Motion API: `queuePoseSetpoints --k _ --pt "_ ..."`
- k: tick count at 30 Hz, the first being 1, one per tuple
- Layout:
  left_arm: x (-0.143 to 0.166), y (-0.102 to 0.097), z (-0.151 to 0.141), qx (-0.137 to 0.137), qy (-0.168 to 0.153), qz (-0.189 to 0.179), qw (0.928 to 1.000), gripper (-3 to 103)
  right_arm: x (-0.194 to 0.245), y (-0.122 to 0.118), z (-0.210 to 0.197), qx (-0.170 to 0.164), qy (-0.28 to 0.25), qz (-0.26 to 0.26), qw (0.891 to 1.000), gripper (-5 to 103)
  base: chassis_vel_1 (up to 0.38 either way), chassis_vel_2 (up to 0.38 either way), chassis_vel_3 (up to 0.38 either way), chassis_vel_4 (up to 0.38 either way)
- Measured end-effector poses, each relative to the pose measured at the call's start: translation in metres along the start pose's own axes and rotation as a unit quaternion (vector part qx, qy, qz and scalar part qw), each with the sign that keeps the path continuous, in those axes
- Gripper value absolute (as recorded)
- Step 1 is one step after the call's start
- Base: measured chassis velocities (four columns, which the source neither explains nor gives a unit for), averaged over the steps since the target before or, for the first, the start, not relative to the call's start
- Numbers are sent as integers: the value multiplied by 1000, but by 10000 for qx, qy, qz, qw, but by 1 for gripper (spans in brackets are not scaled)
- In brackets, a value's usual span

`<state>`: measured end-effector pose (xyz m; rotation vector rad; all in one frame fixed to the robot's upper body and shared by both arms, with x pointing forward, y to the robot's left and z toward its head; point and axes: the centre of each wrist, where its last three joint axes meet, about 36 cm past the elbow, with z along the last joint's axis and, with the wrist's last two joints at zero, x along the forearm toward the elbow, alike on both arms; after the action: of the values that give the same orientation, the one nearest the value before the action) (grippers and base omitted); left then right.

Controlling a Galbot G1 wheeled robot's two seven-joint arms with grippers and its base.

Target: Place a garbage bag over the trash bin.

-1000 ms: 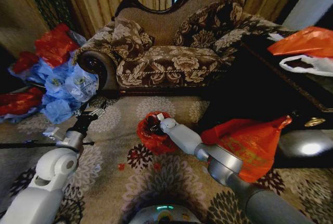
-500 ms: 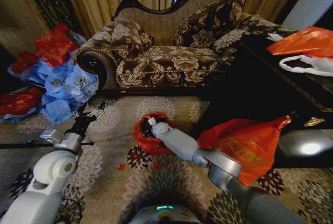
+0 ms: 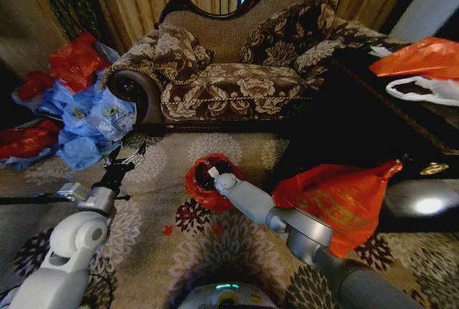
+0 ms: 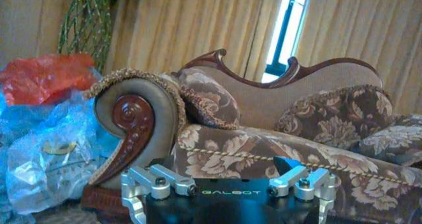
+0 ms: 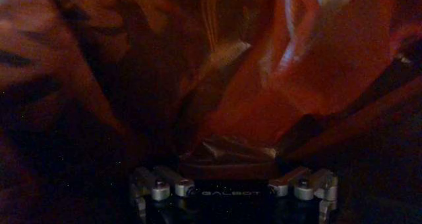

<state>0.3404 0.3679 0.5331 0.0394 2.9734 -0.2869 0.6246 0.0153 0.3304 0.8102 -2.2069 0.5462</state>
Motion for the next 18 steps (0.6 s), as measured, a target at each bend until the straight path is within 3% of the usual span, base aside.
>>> queuePoseSetpoints --k 9,18 --pt "9 -5 4 27 51 -42 10000 100 -2 -10 4 -117 27 129 9998 98 0 0 0 0" --pt "12 -6 0 43 -32 -58 10000 100 13 -11 -32 -71 -100 142 9998 98 0 0 0 0"
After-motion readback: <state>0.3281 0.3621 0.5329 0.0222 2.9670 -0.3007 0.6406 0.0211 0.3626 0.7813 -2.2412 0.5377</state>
